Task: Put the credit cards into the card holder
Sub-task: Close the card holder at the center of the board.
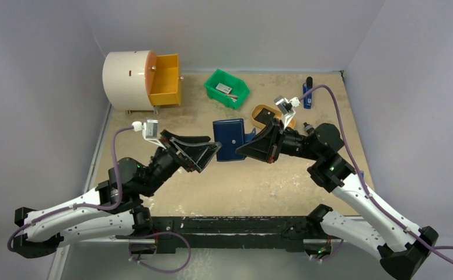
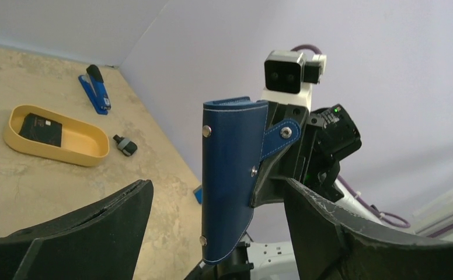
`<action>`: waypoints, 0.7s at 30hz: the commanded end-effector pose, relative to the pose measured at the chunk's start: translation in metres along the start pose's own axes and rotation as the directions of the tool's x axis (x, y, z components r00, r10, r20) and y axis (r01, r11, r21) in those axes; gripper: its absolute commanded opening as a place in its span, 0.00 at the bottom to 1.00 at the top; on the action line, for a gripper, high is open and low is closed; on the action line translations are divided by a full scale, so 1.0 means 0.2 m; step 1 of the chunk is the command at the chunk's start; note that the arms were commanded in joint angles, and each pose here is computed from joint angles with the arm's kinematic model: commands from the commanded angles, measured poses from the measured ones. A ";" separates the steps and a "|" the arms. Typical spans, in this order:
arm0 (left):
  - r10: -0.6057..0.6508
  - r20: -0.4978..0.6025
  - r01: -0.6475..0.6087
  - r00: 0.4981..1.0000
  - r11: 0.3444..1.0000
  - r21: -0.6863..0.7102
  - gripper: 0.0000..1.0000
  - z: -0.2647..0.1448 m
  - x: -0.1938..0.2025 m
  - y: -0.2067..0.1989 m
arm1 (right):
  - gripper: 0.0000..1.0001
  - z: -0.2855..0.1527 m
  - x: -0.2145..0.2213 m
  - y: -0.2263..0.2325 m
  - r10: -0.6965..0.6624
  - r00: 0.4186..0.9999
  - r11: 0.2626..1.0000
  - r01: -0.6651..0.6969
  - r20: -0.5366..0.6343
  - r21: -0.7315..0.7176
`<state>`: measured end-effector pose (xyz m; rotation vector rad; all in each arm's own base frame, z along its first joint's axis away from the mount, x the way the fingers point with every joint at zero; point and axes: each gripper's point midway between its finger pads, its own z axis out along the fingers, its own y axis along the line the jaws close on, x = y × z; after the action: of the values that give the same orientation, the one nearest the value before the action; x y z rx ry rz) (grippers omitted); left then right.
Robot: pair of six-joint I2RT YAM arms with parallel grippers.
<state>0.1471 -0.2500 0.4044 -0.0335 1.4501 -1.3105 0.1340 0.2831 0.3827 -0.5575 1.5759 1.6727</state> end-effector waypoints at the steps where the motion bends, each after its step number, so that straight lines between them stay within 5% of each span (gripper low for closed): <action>1: -0.003 -0.045 0.008 0.999 0.993 0.116 0.78 0.01 0.03 -0.13 | 0.00 -0.01 -0.11 0.20 -0.105 0.993 0.985 0.112 0.054 -0.130; 21: -0.091 -0.083 0.110 0.992 0.954 0.278 0.39 0.01 0.08 -0.28 | 0.00 -0.04 -0.06 0.24 -0.136 0.990 0.972 0.138 0.023 -0.189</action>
<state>0.1179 -0.2877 0.4097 0.1360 1.4136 -1.5161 0.1169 0.2823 0.3943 -0.6697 1.4909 1.7258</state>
